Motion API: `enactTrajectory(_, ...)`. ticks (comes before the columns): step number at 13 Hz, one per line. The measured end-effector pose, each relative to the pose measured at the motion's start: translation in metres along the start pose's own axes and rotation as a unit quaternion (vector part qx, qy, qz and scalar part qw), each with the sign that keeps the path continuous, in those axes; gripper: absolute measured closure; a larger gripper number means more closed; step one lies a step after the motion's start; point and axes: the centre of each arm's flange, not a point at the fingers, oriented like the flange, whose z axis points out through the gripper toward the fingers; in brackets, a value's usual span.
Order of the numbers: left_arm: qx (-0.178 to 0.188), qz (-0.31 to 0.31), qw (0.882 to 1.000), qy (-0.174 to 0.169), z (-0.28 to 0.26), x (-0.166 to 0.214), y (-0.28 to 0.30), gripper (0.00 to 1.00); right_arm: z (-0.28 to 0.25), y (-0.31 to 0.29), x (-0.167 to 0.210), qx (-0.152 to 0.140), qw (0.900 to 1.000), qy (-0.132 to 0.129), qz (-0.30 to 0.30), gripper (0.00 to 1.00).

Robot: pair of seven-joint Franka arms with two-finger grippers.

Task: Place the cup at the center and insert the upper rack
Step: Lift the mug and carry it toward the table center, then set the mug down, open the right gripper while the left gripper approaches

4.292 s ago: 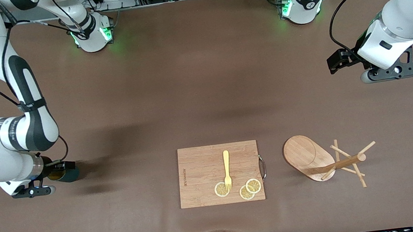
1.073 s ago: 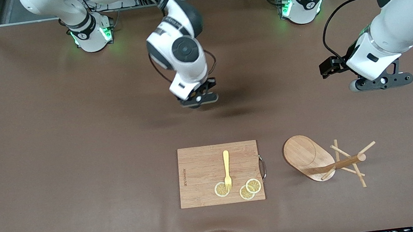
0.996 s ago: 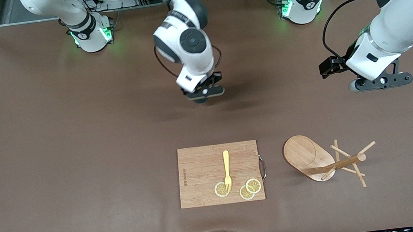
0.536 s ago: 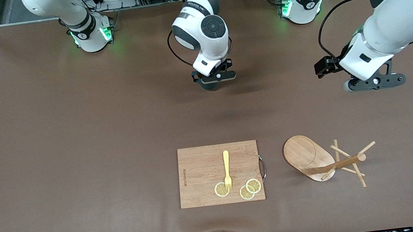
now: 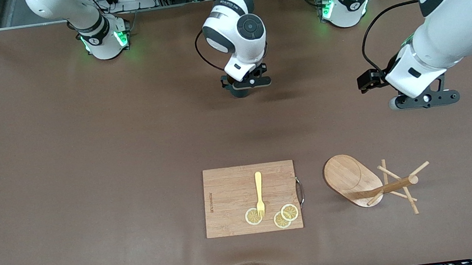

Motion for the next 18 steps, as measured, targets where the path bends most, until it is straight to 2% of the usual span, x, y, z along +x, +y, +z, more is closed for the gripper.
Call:
enactTrajectory(5, -0.005, -0.011, 1.0, 0.015, -0.015, 0.003, -0.012, 0.0, 0.012, 0.001, 0.003, -0.007, 1.0, -0.003, 0.004, 0.96)
enactTrajectory(6, -0.006, -0.014, 1.0, 0.016, -0.016, 0.004, -0.016, 0.0, 0.012, 0.002, 0.004, -0.007, 1.0, -0.002, 0.006, 0.92)
enactTrajectory(8, -0.006, -0.02, 1.0, 0.016, -0.018, 0.005, -0.023, 0.0, 0.011, 0.002, 0.006, -0.006, 1.0, -0.001, 0.008, 0.7)
enactTrajectory(9, -0.006, -0.023, 1.0, 0.016, -0.018, 0.005, -0.027, 0.0, 0.009, 0.002, 0.006, -0.005, 1.0, 0.0, 0.008, 0.61)
enactTrajectory(10, -0.007, -0.026, 1.0, 0.015, -0.018, 0.006, -0.031, 0.0, 0.008, 0.001, 0.007, -0.003, 1.0, 0.001, 0.008, 0.61)
enactTrajectory(11, -0.007, -0.028, 0.999, 0.015, -0.018, 0.006, -0.033, 0.0, 0.005, 0.0, 0.007, -0.001, 1.0, 0.003, 0.008, 0.53)
enactTrajectory(13, -0.007, -0.033, 0.999, 0.015, -0.018, 0.006, -0.033, 0.0, -0.004, 0.0, 0.01, 0.006, 1.0, 0.007, 0.009, 0.31)
enactTrajectory(14, -0.007, -0.043, 0.999, 0.015, -0.018, 0.006, -0.032, 0.0, -0.013, 0.0, 0.015, 0.013, 1.0, 0.012, 0.012, 0.23)
enactTrajectory(15, -0.007, -0.053, 0.998, 0.015, -0.018, 0.006, -0.03, 0.0, -0.028, 0.004, 0.023, 0.023, 0.999, 0.018, 0.018, 0.23)
enactTrajectory(18, -0.008, -0.082, 0.996, 0.018, -0.021, 0.002, -0.021, 0.0, -0.1, 0.033, 0.058, 0.062, 0.997, 0.041, 0.038, 0.0)
